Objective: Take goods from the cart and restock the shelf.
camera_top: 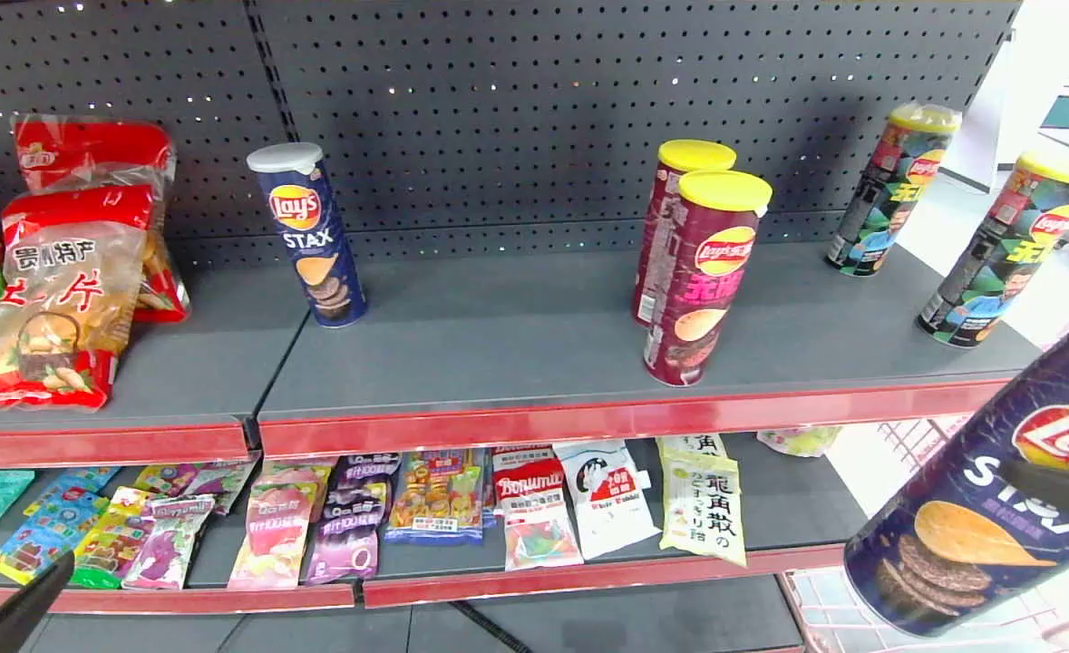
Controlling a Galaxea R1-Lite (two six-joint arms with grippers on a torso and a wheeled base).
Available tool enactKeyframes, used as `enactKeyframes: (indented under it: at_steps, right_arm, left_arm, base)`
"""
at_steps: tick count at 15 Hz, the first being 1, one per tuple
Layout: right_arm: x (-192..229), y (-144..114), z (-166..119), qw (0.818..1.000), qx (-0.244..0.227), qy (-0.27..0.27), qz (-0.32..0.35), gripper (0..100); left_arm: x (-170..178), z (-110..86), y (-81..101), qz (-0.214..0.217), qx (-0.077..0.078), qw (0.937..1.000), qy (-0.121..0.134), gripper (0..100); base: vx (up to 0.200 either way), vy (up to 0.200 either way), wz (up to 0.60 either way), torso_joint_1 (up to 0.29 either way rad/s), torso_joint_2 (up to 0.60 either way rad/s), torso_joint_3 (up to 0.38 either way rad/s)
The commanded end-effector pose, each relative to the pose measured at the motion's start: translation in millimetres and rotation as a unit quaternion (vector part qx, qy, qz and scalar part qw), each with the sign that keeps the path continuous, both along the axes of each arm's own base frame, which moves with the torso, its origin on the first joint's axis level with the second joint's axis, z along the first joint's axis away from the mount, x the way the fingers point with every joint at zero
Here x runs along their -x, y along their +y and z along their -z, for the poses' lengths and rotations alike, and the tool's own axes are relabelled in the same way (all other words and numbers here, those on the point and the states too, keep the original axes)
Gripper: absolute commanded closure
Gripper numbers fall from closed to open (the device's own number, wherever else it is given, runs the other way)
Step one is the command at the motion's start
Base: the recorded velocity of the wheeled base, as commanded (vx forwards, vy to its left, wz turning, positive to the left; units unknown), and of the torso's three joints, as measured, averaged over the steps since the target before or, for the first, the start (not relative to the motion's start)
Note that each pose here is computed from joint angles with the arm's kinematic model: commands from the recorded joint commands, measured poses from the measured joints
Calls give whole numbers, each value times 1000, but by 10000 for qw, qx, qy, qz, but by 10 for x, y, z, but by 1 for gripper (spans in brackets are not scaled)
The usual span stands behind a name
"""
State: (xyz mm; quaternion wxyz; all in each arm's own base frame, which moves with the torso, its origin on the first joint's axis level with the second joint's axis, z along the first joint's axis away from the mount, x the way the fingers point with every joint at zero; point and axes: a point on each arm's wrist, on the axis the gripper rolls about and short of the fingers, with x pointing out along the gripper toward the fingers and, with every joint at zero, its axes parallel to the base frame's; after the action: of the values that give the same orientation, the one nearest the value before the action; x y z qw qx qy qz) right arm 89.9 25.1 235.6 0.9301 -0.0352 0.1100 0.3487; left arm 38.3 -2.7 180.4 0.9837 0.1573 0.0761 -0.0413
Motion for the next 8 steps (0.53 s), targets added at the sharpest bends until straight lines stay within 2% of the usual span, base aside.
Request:
enactKeyframes:
  at_steps: [1, 3, 8]
  right_arm:
    - [7, 11, 2, 10000, 6, -5, -59, 100]
    - [14, 21, 5, 9999, 6, -5, -121, 100]
    - [29, 57, 4, 9995, 6, -13, -320, 100]
  left_arm:
    - [1, -1, 0, 1, -11, 10000, -6, 0]
    - [4, -2, 0, 11, -70, 10000, -17, 0]
    - [6, 2, 1, 12, -78, 10000, -17, 0]
  base:
    - [0, 200, 0, -2, 7, 7]
    - [0, 200, 0, 5, 7, 2]
    - [0, 200, 0, 0, 2, 0]
